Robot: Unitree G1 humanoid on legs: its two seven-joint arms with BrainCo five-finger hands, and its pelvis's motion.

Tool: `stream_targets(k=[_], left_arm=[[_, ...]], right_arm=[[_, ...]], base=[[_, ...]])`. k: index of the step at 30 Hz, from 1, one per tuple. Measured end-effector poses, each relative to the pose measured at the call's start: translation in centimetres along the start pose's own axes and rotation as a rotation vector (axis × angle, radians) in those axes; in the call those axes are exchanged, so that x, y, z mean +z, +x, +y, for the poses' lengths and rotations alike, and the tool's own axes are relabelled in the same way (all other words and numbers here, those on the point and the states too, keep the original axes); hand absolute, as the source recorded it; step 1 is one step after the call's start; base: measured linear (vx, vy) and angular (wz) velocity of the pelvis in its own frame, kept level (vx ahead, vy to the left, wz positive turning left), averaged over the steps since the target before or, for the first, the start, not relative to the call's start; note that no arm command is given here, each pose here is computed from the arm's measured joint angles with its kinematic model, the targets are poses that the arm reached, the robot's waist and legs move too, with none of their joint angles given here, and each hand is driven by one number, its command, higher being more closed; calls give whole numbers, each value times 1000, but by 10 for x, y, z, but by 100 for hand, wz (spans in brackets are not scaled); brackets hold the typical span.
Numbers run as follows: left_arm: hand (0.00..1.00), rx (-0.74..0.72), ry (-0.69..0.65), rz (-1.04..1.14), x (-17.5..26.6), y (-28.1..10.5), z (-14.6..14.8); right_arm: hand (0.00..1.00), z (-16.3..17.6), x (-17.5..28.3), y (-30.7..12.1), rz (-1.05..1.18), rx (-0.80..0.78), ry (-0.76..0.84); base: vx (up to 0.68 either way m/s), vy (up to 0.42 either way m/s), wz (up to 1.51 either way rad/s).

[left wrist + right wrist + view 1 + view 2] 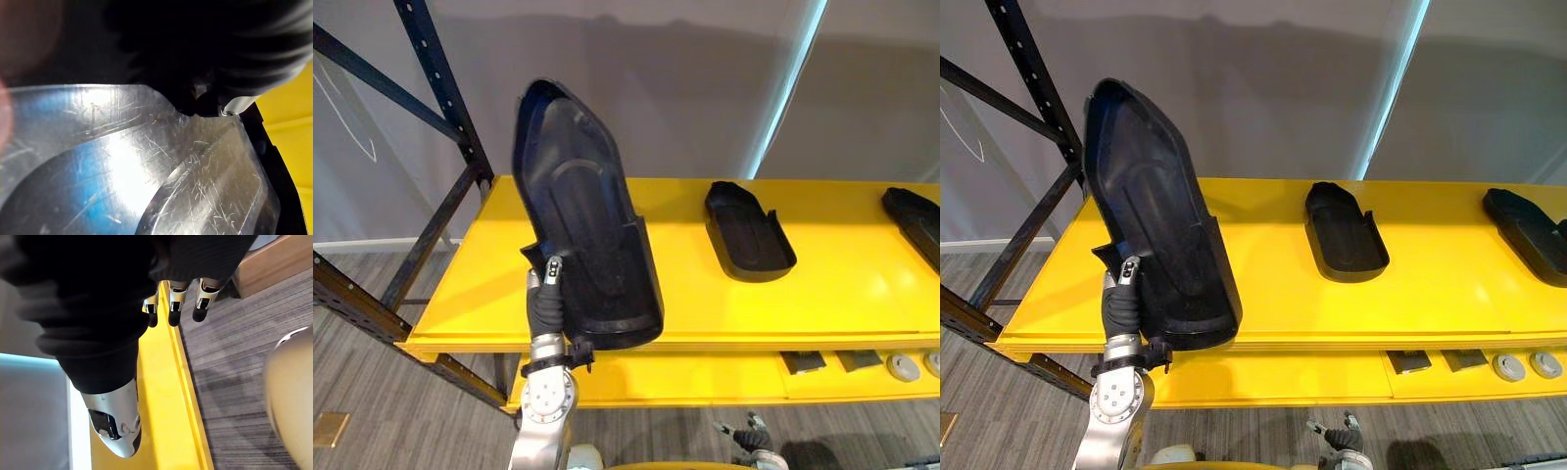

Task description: Walk over and take plastic housings, then place them on the shelf

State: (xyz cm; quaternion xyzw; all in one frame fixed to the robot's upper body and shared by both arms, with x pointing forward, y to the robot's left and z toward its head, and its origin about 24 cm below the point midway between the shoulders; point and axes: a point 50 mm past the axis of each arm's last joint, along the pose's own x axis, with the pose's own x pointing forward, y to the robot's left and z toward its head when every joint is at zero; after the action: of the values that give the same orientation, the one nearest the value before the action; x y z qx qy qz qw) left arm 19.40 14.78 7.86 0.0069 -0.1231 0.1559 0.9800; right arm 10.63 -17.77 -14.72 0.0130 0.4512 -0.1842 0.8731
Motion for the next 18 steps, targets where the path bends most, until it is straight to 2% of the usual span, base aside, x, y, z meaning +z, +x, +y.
stream_targets(k=[12,18], left_arm=[[100,-12,34,21,-4,-1,4],[100,-14,214,21,-16,23,19]], right_arm=[[0,-2,-11,-4,28,2,-17],[0,-5,-20,-7,47,24,-56]], base=[[-10,2,-9],[-75,-33,-16]])
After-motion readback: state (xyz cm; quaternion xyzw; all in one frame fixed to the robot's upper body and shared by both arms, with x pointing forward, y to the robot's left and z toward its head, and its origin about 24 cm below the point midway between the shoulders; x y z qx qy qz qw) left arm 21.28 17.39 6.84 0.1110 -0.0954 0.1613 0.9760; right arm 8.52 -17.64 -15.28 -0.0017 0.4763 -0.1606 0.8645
